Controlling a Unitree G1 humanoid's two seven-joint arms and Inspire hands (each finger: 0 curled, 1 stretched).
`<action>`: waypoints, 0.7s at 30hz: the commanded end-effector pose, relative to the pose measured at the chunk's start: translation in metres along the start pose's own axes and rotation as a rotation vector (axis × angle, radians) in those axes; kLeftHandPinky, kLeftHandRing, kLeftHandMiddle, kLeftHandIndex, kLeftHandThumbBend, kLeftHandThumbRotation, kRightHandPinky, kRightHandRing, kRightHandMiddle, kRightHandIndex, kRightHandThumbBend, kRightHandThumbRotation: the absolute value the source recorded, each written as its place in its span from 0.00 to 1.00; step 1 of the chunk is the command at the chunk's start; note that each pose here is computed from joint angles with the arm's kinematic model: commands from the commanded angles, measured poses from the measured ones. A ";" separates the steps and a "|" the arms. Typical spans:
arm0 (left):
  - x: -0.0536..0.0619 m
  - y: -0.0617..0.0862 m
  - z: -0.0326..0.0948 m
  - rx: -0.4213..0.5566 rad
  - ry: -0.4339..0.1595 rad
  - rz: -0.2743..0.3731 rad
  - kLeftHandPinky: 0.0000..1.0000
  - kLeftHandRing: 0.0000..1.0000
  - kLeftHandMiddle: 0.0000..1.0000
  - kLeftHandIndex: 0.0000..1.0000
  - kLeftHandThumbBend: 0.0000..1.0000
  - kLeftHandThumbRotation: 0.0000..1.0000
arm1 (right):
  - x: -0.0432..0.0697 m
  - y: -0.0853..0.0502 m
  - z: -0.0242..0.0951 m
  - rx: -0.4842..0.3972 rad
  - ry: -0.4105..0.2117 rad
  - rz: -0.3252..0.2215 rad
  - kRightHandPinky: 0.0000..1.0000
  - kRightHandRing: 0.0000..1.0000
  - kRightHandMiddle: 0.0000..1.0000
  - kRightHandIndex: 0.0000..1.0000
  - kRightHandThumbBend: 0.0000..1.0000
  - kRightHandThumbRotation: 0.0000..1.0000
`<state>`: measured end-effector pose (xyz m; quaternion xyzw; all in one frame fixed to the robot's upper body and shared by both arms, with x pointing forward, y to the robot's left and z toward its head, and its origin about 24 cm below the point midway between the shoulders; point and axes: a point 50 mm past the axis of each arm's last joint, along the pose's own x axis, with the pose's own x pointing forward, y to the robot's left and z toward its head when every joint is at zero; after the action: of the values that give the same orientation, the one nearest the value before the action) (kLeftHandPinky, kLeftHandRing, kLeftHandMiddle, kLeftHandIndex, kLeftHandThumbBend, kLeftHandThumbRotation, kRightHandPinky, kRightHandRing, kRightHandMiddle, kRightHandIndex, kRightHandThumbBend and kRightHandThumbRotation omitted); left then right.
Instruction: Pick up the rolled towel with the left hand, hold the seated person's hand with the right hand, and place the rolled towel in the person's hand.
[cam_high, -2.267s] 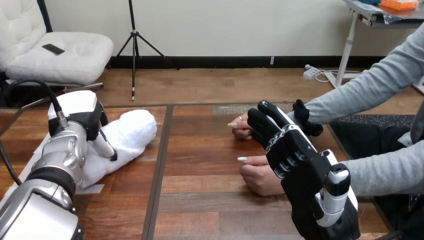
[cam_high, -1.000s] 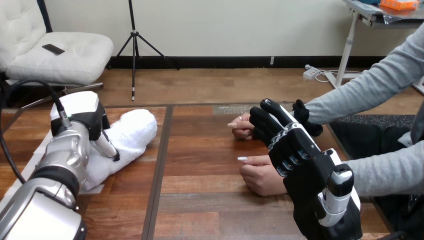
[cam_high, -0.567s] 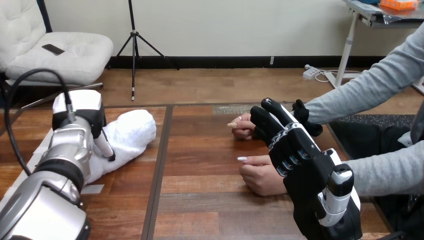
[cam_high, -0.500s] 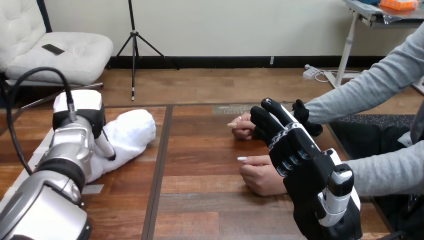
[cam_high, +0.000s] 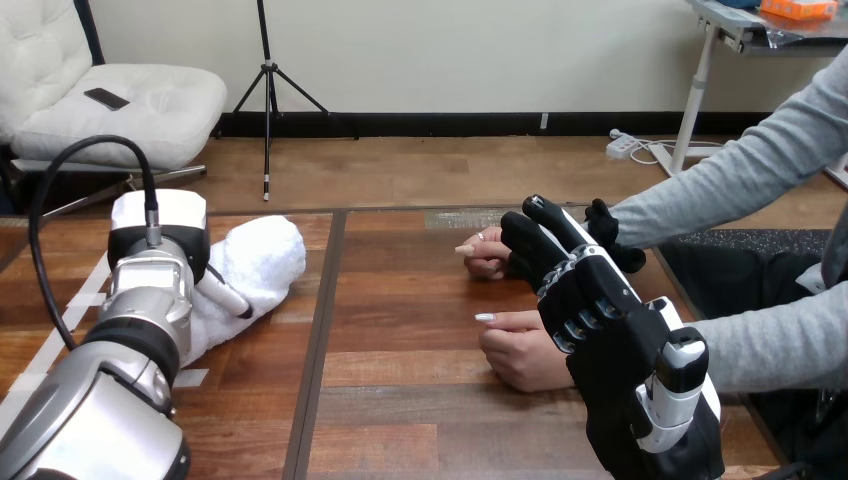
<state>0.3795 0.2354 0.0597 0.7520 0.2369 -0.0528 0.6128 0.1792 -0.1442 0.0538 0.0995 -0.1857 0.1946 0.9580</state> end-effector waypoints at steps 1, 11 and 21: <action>0.000 0.038 0.010 0.004 -0.014 0.080 0.36 0.56 0.70 0.81 0.98 0.67 | 0.015 0.000 0.014 -0.012 -0.110 0.015 1.00 0.95 0.91 0.92 1.00 1.00; -0.001 0.039 0.013 0.013 -0.020 0.060 0.42 0.62 0.74 0.84 0.97 0.72 | 0.014 0.000 0.015 -0.022 -0.109 0.013 1.00 0.95 0.91 0.93 1.00 1.00; -0.001 0.040 0.015 -0.046 -0.025 0.065 0.48 0.66 0.77 0.86 0.97 0.70 | 0.014 0.000 0.015 -0.022 -0.111 0.009 1.00 0.95 0.91 0.92 1.00 1.00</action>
<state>0.3823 0.2286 0.0619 0.7458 0.2472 -0.0618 0.6155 0.1792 -0.1445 0.0538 0.1012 -0.1860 0.1932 0.9580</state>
